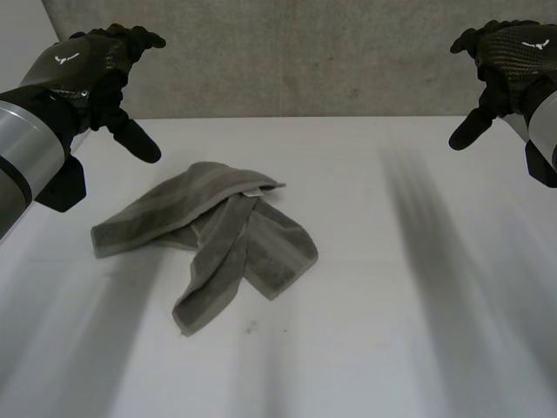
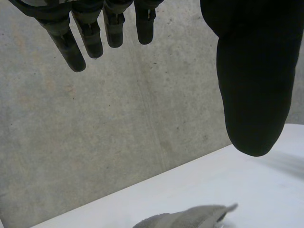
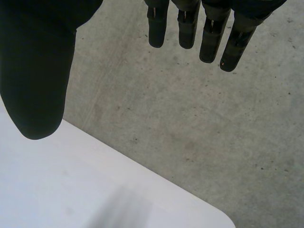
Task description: Fold the towel.
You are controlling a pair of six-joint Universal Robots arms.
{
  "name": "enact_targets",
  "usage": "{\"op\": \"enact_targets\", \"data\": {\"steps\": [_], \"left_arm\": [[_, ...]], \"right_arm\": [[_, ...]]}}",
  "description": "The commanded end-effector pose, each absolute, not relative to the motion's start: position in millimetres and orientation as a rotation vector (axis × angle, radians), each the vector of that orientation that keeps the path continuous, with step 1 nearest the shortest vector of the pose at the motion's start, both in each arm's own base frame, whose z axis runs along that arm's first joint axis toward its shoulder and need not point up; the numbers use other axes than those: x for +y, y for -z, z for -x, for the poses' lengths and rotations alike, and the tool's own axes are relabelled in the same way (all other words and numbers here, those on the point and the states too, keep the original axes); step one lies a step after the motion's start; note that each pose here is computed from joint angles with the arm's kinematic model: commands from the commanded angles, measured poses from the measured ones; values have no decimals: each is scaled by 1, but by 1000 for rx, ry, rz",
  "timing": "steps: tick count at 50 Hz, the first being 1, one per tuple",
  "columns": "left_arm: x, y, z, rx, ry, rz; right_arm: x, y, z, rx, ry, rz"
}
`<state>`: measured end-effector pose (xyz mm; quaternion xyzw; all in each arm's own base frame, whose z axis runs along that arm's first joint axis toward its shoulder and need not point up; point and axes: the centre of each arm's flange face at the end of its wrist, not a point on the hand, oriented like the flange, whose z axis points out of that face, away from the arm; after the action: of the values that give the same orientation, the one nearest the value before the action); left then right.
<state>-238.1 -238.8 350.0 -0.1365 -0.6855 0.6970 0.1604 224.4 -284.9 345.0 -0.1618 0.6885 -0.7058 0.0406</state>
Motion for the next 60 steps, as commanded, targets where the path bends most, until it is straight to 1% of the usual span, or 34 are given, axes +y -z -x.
{"op": "enact_targets", "data": {"steps": [1, 2, 4, 5, 7, 8, 10, 11, 12, 13, 15, 16, 18, 19, 20, 21, 23, 24, 26, 27, 29, 32, 34, 35, 37, 45, 54, 57, 58, 59, 60], "left_arm": [[-249, -344, 241, -1952, -2000, 385], [-249, -344, 241, -1952, -2000, 385], [-264, -330, 242, -1997, -1987, 392], [-264, -330, 242, -1997, -1987, 392], [-286, -313, 231, -2082, -1991, 391], [-286, -313, 231, -2082, -1991, 392], [-303, -294, 225, -2163, -1986, 429], [-303, -294, 225, -2163, -1986, 430], [-314, -278, 224, -2220, -1962, 468], [-314, -278, 224, -2220, -1961, 468], [-329, -250, 227, -2294, -1895, 519], [-329, -250, 227, -2294, -1895, 519], [-344, -226, 232, -2315, -1844, 542], [-344, -225, 232, -2315, -1843, 542], [-352, -214, 235, -2306, -1826, 557], [-352, -214, 235, -2306, -1826, 557], [-365, -195, 245, -2248, -1815, 595], [-365, -195, 245, -2248, -1815, 595], [-377, -183, 257, -2145, -1838, 645], [-377, -183, 258, -2144, -1838, 646], [-387, -171, 270, -2046, -1860, 691], [-391, -165, 277, -2002, -1862, 715], [-395, -153, 291, -1953, -1851, 752], [-395, -153, 291, -1953, -1851, 752], [-398, -138, 299, -1948, -1829, 772], [-407, -121, 305, -1940, -1834, 806], [-409, -113, 306, -1948, -1841, 830], [-411, -119, 305, -1938, -1891, 852], [-412, -130, 305, -1924, -1937, 867], [-412, -149, 304, -1897, -2011, 872], [-412, -149, 304, -1897, -2012, 872]], "right_arm": [[-284, -342, -229, 2101, 2143, 518], [-282, -341, -232, 2094, 2132, 535], [-283, -339, -235, 2094, 2118, 558], [-283, -339, -235, 2094, 2117, 558], [-284, -326, -244, 2104, 2060, 641], [-284, -326, -244, 2104, 2060, 642], [-282, -314, -255, 2103, 2010, 738], [-281, -310, -258, 2105, 1999, 770], [-281, -310, -258, 2105, 1999, 770], [-279, -307, -262, 2105, 1988, 801], [-277, -304, -265, 2104, 1982, 824], [-276, -301, -268, 2109, 1971, 842], [-275, -298, -269, 2111, 1964, 854], [-275, -296, -270, 2114, 1956, 858], [-275, -296, -270, 2114, 1956, 858], [-275, -295, -271, 2117, 1950, 861], [-275, -292, -271, 2126, 1941, 868], [-275, -289, -271, 2130, 1935, 869], [-275, -287, -271, 2138, 1927, 871], [-275, -285, -271, 2143, 1920, 873], [-276, -283, -271, 2147, 1914, 874], [-276, -280, -272, 2153, 1905, 878], [-276, -278, -272, 2158, 1899, 879], [-277, -276, -272, 2163, 1892, 881], [-277, -275, -272, 2166, 1889, 882], [-277, -270, -273, 2177, 1869, 889], [-279, -263, -274, 2194, 1848, 894], [-280, -260, -274, 2201, 1839, 896], [-280, -260, -274, 2201, 1839, 896], [-280, -259, -274, 2202, 1837, 896], [-280, -259, -274, 2204, 1835, 897]]}}
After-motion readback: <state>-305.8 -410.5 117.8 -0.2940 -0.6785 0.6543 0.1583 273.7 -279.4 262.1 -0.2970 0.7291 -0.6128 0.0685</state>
